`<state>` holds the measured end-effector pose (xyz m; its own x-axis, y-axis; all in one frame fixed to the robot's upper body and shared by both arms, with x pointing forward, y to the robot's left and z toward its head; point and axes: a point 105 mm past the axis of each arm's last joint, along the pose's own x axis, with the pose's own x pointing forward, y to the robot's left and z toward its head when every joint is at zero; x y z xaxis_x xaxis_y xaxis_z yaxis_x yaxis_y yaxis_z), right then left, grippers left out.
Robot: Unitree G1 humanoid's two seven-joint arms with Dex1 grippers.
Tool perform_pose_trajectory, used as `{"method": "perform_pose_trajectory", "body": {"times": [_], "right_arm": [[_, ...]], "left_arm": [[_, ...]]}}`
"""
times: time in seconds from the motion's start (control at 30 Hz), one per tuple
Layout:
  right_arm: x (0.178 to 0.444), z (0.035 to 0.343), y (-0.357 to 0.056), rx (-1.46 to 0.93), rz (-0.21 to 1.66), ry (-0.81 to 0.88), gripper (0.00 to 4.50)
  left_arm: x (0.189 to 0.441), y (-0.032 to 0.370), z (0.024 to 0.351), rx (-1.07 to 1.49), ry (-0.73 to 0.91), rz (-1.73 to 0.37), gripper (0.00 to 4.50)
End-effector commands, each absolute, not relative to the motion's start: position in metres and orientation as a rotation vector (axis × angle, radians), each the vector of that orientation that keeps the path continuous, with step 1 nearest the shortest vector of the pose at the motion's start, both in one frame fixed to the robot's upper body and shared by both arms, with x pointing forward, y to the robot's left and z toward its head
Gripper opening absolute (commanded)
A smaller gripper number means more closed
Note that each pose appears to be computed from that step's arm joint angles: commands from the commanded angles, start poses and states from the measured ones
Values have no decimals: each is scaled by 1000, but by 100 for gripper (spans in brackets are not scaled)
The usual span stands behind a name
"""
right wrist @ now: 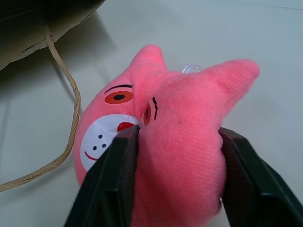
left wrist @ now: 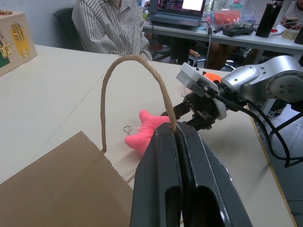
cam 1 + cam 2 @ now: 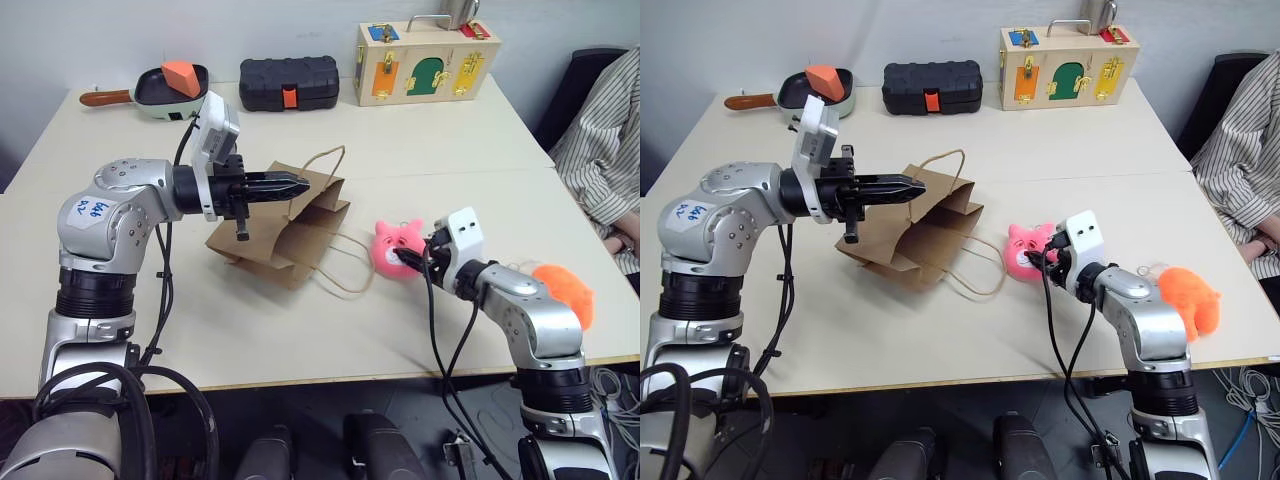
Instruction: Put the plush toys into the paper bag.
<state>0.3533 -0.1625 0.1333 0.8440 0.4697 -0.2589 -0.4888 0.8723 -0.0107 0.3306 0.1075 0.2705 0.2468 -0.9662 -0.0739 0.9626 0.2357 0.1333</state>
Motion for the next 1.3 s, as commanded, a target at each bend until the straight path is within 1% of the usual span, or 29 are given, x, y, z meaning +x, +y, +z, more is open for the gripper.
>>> {"method": "perform_pose_trajectory", "body": {"times": [0.03,0.13,0.17,0.23,0.27,0.33,0.37,0.47,0.53,0.63,0.7,0.8,0.9,0.97,1.07,1.23,1.3], "right_arm": [[348,141,-164,-6,534,245,86],[346,166,-157,53,605,154,12],[344,179,-149,66,659,113,1],[339,197,-135,85,741,58,1],[338,201,-131,89,759,47,1],[332,216,-109,88,856,11,1],[329,219,-98,68,895,7,1],[327,216,-77,-20,943,14,1],[337,213,-77,-85,883,6,1],[356,213,-99,-141,738,0,1],[362,213,-119,-162,667,-3,1],[366,212,-149,-168,585,2,1],[363,216,-162,-160,579,-7,1],[356,219,-155,-123,645,-11,1],[337,219,-125,-101,801,-9,1],[334,204,-84,-91,847,21,1],[335,199,-74,-99,854,33,1]], "left_arm": [[328,108,279,191,-68,-1319,0],[327,108,279,190,-67,-1322,0],[327,107,278,191,-65,-1323,0],[327,107,276,194,-62,-1326,0],[327,107,276,195,-61,-1327,0],[327,107,276,196,-61,-1327,0],[327,106,276,196,-61,-1328,0],[328,105,276,194,-61,-1331,0],[328,104,276,194,-62,-1334,0],[328,103,276,194,-63,-1334,0],[327,104,277,192,-64,-1333,0],[327,106,277,193,-63,-1329,0],[327,106,277,192,-64,-1327,0],[327,106,277,189,-66,-1327,0],[328,103,276,183,-69,-1331,0],[327,100,276,176,-73,-1343,0],[327,99,277,173,-76,-1346,0]]}}
